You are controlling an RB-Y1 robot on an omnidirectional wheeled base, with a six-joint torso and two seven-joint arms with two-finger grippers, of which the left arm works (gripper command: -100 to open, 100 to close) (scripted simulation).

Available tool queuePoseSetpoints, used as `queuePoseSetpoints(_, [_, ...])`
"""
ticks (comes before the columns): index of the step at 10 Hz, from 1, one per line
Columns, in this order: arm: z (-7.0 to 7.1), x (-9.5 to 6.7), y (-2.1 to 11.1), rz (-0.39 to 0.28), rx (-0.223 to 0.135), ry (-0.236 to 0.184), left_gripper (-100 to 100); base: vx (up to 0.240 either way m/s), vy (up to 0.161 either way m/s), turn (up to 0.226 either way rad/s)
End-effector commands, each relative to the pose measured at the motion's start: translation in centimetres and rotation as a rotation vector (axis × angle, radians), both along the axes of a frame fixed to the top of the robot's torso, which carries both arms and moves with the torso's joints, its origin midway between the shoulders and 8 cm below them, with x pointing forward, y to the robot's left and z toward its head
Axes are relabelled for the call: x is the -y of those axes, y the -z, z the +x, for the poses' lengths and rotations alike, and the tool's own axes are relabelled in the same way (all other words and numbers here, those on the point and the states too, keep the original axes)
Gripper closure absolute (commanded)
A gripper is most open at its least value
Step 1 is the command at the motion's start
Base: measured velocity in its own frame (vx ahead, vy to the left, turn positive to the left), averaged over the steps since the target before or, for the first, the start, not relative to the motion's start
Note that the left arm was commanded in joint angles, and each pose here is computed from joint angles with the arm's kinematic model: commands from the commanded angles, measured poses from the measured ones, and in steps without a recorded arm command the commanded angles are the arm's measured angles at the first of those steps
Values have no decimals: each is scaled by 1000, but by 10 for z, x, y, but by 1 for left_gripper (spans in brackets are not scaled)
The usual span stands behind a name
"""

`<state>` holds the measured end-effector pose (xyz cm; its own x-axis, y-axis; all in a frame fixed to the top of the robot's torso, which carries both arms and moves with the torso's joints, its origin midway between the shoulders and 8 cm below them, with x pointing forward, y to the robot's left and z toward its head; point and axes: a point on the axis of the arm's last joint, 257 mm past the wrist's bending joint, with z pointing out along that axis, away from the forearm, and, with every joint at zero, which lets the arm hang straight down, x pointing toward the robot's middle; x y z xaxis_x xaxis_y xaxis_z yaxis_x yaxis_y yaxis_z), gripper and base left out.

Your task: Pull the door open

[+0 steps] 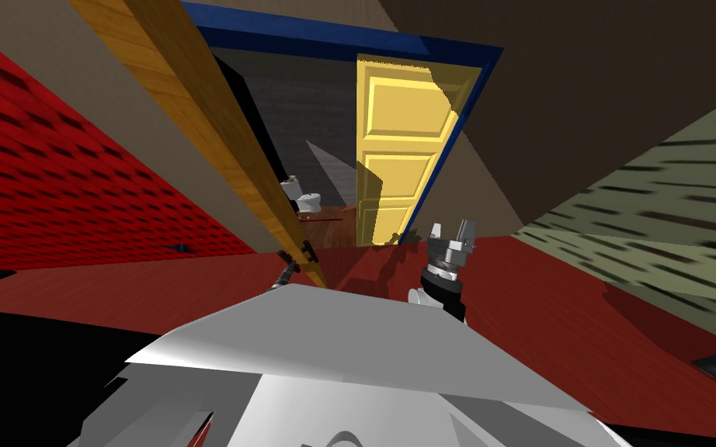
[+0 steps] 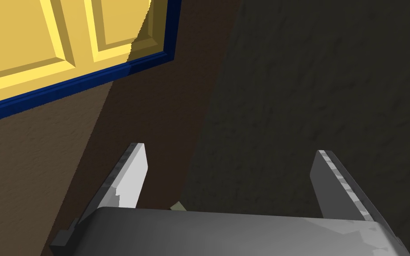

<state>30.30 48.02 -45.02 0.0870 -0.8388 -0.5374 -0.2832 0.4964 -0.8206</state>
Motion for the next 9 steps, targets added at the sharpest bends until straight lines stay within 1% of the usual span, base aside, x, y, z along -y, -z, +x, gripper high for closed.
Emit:
queuePoseSetpoints(1, [6,5,-1,-48,21,-11,100,0,0,0])
queuePoseSetpoints(7, [6,5,-1,-48,21,-11,100,0,-1,0])
queuePoseSetpoints(8, [3,3,-1,-37,11,0,100,-58,45,-30])
queuePoseSetpoints(9, [5,4,-1,-47,14,1,100,-81,86,-30])
